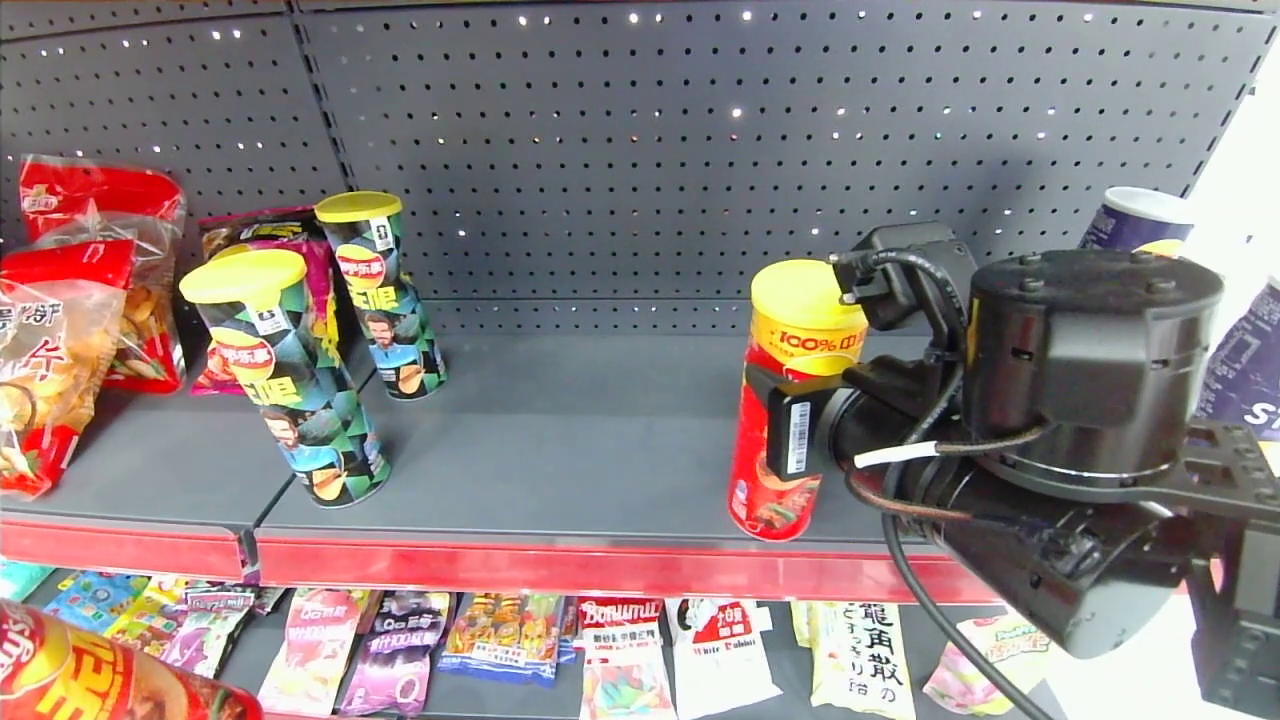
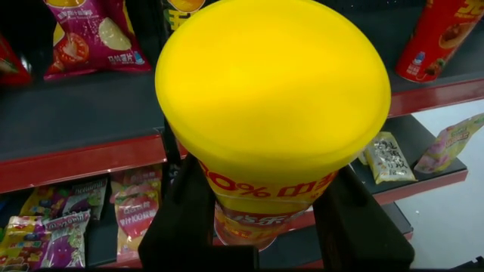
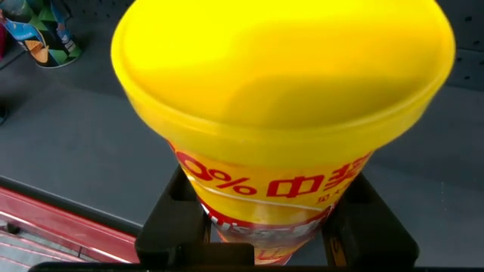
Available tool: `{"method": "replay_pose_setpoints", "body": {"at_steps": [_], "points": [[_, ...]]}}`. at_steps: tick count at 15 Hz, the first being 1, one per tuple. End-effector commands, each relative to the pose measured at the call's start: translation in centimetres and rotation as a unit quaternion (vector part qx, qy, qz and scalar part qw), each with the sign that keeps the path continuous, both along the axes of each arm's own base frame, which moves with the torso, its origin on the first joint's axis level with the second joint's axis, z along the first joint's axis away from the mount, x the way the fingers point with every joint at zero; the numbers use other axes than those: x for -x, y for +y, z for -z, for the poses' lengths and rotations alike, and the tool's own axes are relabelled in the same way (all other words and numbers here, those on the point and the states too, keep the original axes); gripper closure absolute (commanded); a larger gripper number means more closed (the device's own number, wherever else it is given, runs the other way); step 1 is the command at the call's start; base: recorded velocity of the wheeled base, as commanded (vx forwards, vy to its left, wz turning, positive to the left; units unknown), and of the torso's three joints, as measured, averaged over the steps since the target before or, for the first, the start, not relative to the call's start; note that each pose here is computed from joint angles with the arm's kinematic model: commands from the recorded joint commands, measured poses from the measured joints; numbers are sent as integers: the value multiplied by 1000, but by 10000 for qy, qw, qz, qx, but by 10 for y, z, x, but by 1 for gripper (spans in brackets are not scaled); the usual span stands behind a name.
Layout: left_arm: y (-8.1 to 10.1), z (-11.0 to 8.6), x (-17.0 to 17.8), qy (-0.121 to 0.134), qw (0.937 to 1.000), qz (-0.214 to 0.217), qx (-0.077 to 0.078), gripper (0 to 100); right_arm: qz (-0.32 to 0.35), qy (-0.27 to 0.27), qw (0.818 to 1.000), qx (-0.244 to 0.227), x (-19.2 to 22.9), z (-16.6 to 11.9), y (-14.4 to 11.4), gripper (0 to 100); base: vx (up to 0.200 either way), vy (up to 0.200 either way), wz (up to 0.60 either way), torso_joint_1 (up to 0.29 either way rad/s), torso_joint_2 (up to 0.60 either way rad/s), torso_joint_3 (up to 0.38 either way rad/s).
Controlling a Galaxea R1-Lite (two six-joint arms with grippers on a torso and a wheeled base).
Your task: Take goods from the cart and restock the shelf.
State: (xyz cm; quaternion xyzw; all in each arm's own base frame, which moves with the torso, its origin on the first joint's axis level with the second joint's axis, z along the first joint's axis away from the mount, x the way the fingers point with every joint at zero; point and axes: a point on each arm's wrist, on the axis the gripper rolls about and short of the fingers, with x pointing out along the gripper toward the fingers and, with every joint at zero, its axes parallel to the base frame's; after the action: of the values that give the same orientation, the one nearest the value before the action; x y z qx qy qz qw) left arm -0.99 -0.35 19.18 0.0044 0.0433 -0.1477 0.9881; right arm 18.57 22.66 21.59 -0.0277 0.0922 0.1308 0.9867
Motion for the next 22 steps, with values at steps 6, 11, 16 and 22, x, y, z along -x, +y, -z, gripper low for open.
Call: {"method": "replay_pose_setpoints", "body": {"at_steps": [6,11,16,22], "points": [[0,0,0,-7,10000,0,0,100,-15,8,10000,-33,1,0,0,0,0,0,0,0,0,0],[0,0,0,-7,10000,0,0,100,-81,-6,9999,-68,15,-2,-9,0,0,0,0,0,0,0],[0,4,-2,93,10000,7,-9,100,-310,-89,9994,-146,52,-5,-44,0,0,0,0,0,0,0],[-1,3,-5,174,9998,8,-25,100,-1009,-442,9937,-195,103,0,-121,0,0,0,0,0,0,0]]}}
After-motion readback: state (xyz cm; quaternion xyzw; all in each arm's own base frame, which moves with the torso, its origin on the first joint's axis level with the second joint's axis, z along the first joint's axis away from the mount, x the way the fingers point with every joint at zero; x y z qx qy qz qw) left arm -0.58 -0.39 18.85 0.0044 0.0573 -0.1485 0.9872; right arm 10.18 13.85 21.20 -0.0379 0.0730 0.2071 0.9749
